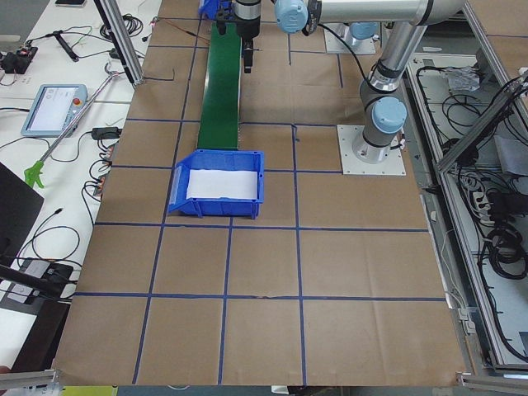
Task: Transport two buttons from left to right
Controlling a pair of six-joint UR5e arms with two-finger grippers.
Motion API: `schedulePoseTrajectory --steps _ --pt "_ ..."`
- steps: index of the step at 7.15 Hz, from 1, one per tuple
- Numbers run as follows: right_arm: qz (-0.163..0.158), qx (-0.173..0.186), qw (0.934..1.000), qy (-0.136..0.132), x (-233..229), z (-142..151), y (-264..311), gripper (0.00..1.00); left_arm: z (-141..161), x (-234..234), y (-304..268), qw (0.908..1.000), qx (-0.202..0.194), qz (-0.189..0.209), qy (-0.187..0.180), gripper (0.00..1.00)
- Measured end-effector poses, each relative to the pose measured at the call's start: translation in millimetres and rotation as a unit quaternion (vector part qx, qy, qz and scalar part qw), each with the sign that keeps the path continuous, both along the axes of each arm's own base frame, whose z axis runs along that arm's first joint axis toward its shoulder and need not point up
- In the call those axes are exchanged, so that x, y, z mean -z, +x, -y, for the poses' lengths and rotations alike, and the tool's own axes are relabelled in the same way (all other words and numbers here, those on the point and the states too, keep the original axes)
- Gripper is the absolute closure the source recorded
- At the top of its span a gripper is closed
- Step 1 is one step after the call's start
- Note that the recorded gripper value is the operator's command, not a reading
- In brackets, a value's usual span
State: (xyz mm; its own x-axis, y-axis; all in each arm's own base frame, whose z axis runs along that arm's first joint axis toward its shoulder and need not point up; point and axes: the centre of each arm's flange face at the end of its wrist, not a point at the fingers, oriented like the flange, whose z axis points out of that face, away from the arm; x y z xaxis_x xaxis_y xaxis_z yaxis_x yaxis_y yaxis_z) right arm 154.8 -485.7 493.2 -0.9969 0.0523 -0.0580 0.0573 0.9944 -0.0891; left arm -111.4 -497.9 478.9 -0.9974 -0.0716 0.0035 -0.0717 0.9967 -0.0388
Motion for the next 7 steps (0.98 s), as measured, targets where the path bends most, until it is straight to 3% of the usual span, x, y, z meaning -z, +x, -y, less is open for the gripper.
schedulePoseTrajectory --steps 7 --pt "0.001 -0.001 1.0 0.009 9.5 6.4 0.7 0.0 0.7 0.9 0.6 1.0 0.0 0.0 0.001 0.0"
